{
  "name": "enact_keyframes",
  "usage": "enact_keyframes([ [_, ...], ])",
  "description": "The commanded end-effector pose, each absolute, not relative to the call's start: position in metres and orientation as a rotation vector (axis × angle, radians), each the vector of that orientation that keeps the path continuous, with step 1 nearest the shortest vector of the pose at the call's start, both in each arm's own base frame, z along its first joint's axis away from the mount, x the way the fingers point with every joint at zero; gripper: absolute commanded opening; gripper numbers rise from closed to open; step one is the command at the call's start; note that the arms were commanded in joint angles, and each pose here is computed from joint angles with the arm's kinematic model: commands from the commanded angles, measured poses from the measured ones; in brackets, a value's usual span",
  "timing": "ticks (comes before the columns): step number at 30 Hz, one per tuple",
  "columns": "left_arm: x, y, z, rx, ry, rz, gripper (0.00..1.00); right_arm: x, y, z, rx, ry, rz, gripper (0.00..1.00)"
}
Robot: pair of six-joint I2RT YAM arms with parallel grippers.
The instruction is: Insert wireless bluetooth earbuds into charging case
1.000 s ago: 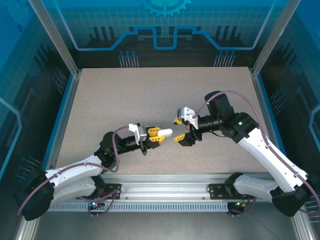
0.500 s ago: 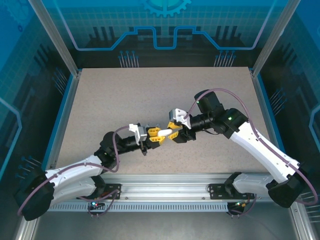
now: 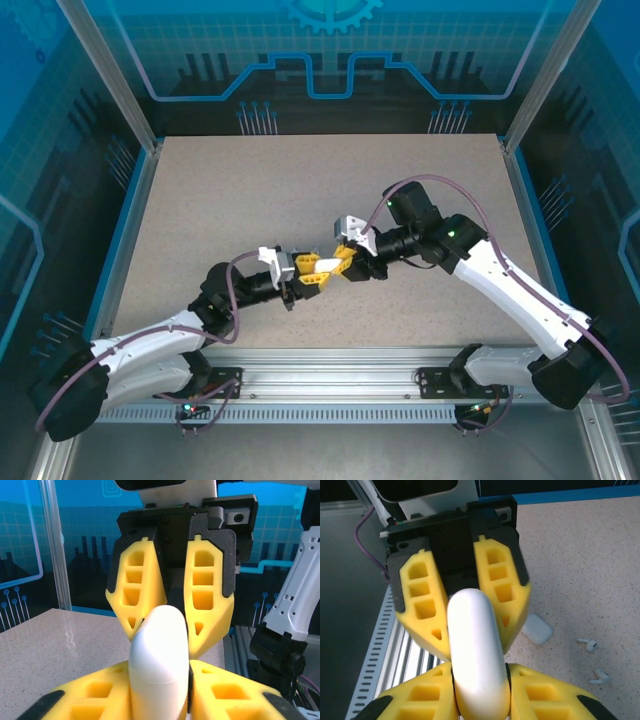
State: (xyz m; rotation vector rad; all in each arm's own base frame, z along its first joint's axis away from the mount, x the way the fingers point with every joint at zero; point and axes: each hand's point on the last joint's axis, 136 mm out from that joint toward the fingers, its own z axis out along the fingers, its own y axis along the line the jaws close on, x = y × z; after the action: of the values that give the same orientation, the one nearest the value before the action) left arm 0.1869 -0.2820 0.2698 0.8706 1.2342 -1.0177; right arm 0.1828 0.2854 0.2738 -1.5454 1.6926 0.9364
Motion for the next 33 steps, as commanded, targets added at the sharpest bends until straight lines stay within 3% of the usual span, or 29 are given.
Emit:
enact_keyframes([
  [1,0.187,-0.277,0.283,0.86,1.185,-0.979,0.53,0.203,0.275,0.273,-1.376,1.807,0.954,0.2],
  [4,0.189,-0.271,0.272,0.852,1.23,-0.942,0.77,0.219,0.262,0.267,-1.244,1.881,0.967,0.2],
  [8,0.195,-0.251,0.261,0.766,1.282,-0.849,0.87,0.241,0.246,0.234,-1.092,2.058,0.915,0.21],
  [21,0.227,-0.17,0.24,0.422,1.504,-0.485,0.91,0.279,0.243,0.098,-0.734,2.674,0.925,0.21],
  [33,0.233,-0.157,0.23,0.358,1.572,-0.423,0.9,0.274,0.241,0.034,-0.642,2.881,0.928,0.25],
])
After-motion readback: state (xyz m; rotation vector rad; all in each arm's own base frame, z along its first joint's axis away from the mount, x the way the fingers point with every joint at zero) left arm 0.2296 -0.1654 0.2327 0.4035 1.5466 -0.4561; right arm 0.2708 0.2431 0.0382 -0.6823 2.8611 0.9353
